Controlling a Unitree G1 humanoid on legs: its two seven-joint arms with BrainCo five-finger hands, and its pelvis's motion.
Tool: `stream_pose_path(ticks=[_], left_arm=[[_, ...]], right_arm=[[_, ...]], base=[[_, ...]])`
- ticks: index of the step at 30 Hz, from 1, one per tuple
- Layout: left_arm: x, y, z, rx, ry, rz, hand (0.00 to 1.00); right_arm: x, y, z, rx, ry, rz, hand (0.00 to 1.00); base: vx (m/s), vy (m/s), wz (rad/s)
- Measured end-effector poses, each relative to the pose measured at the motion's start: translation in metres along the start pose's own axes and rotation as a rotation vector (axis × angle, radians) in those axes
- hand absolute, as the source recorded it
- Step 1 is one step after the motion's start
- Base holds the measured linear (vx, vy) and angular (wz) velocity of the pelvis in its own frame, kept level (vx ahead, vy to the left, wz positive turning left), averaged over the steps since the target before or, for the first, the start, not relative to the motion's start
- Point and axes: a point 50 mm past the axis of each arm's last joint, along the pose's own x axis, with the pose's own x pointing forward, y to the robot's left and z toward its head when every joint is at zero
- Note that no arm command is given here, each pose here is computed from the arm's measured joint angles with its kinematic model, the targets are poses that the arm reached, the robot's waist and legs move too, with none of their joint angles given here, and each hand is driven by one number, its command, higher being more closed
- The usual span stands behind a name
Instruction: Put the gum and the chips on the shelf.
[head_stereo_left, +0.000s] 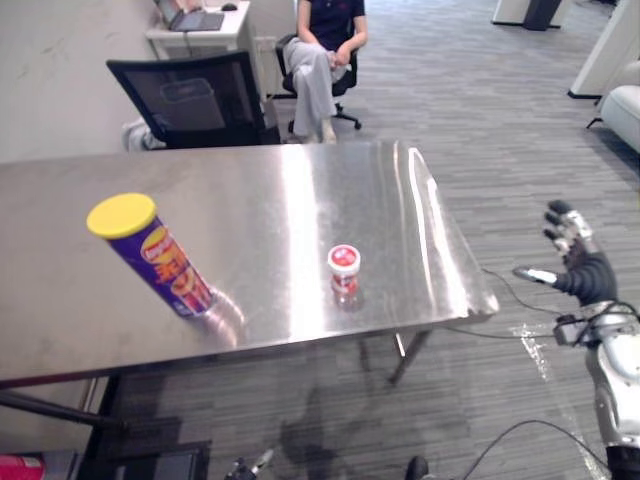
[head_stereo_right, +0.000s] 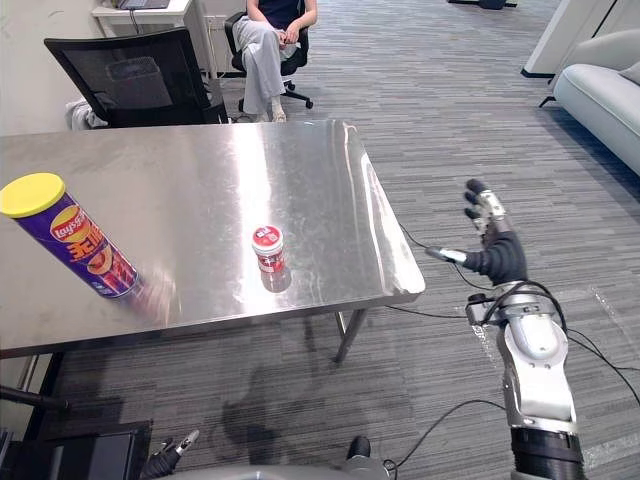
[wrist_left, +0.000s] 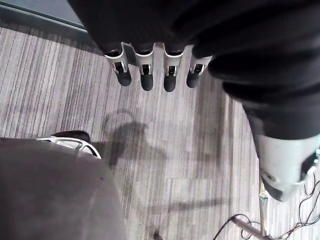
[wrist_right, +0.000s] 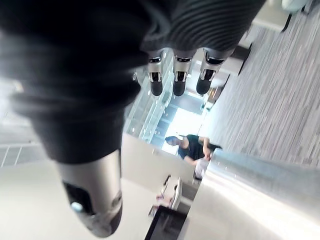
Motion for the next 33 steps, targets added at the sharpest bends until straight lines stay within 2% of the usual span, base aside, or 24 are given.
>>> stream_pose_path(ticks=[5, 14, 19, 33], left_arm=[[0.0, 0.0, 0.001, 0.004, -0.012, -0.001, 0.0], [-0.001, 0.002, -0.001, 0.009, -0.011, -0.003, 0.0], [-0.001, 0.001, -0.001, 0.016, -0.01, -0.01, 0.0], [-0.002, -0.002, 0.001, 0.059, -0.022, -0.031, 0.0]], right_arm=[[0.005, 0.023, 0.009, -0.064, -0.045, 0.216, 0.0], [0.009, 0.058, 0.01, -0.014, -0.065, 0.358, 0.0], [0.019, 0.069, 0.009, -0.002, -0.075, 0.393, 0.0], [0.046, 0.087, -0.027, 0.054, 0.06, 0.341, 0.0]], base=[[0.0, -0.011, 0.04], [-0.02, -0.015, 0.04], [-0.01, -0.016, 0.1], [0.0, -0.009, 0.13]])
